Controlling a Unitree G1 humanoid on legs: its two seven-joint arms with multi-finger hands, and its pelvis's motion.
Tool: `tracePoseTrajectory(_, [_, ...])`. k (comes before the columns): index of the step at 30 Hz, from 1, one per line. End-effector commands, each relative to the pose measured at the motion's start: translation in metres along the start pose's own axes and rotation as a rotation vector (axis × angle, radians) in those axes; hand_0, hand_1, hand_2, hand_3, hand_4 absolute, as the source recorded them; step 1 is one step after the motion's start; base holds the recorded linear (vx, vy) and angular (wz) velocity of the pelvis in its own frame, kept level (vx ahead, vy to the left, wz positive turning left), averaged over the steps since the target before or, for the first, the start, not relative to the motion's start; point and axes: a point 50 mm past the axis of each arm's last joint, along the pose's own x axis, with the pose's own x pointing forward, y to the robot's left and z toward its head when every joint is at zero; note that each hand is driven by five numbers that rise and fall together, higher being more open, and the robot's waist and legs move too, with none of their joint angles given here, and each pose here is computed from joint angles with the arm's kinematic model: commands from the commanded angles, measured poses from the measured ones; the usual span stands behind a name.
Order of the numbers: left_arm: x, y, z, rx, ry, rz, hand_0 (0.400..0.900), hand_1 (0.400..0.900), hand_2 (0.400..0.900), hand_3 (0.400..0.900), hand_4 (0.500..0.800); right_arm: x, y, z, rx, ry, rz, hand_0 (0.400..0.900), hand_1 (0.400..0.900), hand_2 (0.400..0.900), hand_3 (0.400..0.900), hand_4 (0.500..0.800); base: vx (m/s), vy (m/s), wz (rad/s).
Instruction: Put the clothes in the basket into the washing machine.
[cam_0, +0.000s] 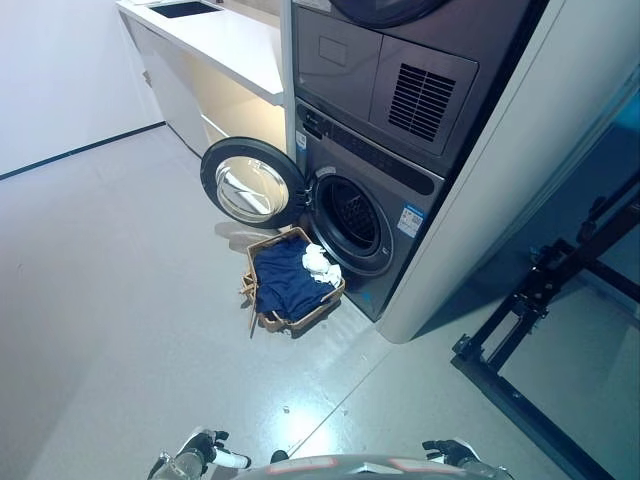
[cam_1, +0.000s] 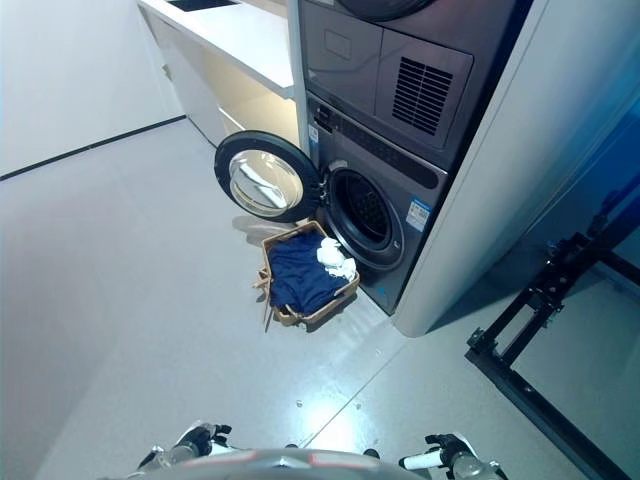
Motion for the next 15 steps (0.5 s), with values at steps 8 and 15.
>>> tracePoseTrajectory(8, [0.001,0.02,-0.002,-0.079,0.046,0.069,0.9,0.9,0.9,0.9,0.8,-0.001,-0.008,-0.011,-0.08,0.061,-0.009,0.9,0.9,0.9,0.9,0.8,0.029,0.016,0.08])
tracePoseTrajectory(15, [0.001,0.03,0.001,-0.083,0.039,0.102,0.9,0.9,0.9,0.9,0.8,-0.002,-0.017,-0.015,-0.071,0.084,-0.035,0.9,0.9,0.9,0.9,0.8,0.045,0.118,0.11])
